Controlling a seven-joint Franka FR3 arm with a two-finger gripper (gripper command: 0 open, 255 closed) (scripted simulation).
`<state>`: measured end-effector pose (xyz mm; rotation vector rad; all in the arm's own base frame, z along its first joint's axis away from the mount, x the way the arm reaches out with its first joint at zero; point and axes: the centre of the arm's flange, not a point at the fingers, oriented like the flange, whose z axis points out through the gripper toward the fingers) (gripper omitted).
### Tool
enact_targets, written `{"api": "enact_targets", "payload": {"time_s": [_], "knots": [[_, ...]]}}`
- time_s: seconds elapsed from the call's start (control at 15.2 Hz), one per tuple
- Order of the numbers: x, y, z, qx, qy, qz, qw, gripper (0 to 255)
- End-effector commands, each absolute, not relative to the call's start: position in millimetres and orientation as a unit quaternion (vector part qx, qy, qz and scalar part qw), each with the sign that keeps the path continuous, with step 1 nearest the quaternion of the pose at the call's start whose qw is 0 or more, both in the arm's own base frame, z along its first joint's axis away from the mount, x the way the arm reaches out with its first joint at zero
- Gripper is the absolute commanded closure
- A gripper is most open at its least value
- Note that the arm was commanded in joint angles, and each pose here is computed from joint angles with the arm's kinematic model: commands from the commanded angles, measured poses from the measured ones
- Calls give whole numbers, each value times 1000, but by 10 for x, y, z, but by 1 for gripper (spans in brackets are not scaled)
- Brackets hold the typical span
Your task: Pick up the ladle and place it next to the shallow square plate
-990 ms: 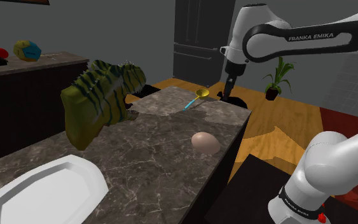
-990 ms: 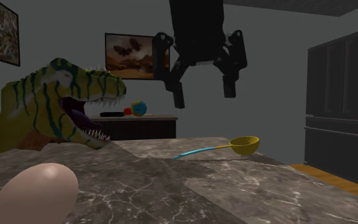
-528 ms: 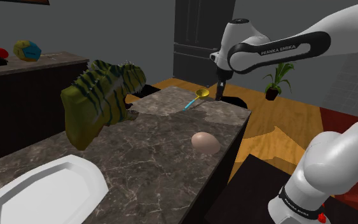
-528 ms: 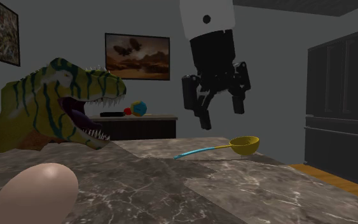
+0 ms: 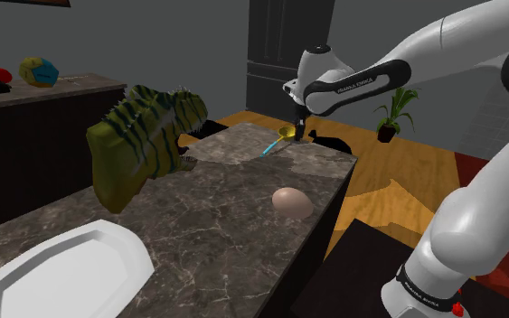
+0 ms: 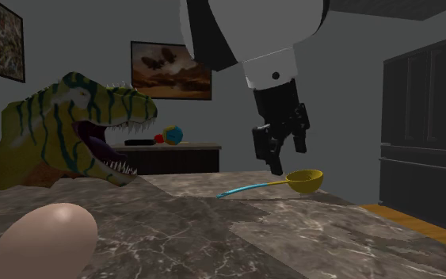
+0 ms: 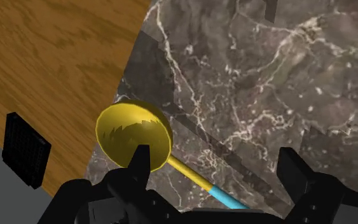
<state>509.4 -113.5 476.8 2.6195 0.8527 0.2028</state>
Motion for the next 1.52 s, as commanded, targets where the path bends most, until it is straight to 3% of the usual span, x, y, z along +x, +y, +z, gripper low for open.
{"api": "enact_targets", "payload": {"time_s": [0.0,0.13,0.66,1.19,1.25,1.45], "knots": [[5274,-1218,4654,921,323,75,203,0],[5474,-1301,4565,911,341,77,216,0],[5597,-1441,4204,911,342,77,217,0],[5596,-1441,4204,911,342,77,217,0],[5596,-1441,4204,911,342,77,217,255],[5596,-1441,4204,911,342,77,217,255]]}}
